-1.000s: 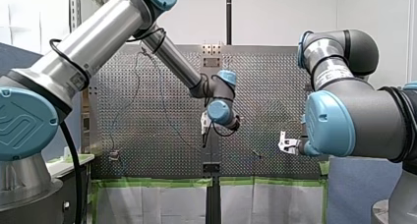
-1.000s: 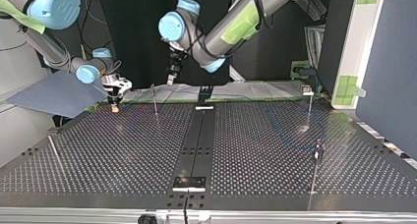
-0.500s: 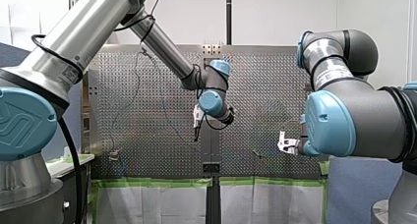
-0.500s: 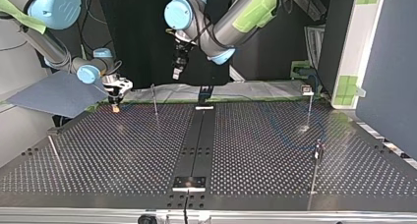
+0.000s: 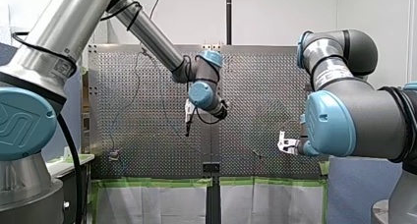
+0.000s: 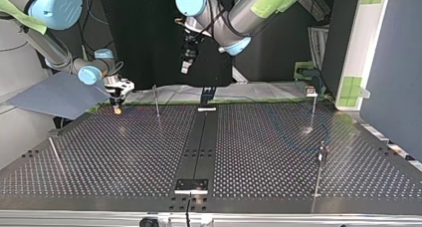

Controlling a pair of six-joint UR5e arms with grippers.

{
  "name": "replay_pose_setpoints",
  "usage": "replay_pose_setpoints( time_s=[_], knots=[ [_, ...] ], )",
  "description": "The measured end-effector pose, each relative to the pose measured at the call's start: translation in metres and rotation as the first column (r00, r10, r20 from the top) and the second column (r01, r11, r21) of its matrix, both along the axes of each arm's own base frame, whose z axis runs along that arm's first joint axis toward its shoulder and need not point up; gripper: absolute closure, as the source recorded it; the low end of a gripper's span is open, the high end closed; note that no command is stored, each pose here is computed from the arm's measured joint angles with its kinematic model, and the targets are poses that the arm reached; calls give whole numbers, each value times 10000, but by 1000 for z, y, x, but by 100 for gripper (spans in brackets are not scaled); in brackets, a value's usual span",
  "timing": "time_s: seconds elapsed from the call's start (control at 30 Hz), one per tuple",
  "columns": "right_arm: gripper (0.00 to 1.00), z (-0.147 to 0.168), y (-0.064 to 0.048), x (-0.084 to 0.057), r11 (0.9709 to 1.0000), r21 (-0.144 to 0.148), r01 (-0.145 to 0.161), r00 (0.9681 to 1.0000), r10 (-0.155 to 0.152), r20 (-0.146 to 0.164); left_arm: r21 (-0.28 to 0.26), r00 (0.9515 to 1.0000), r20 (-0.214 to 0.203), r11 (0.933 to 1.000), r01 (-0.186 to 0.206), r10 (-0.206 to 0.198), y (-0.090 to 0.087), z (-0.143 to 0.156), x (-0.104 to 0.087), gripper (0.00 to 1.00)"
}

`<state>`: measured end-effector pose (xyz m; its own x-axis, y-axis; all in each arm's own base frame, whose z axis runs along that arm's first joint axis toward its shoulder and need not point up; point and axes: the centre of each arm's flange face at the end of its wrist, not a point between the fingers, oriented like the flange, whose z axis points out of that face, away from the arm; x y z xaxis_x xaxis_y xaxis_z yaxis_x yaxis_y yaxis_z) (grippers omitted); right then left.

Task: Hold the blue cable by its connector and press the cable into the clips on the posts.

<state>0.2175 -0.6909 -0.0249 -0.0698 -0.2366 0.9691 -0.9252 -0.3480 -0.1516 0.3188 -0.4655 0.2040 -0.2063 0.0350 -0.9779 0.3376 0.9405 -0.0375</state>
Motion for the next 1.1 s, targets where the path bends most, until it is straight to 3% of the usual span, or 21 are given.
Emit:
replay_pose_setpoints(
  time_s=[0.8,0.97,1.1],
  knots=[
    [100,0,1,3,10000,8,-79,10000,79,-19,-256,9996,85,9993,-282,285,65,30,-58,0],
    [100,-1,2,3,9999,78,-89,9999,89,-91,-752,9998,191,9972,-52,66,76,36,-69,0],
    [100,-1,3,3,9999,92,-91,9999,92,-132,-1287,9995,325,9916,87,-45,83,40,-77,0]
  ],
)
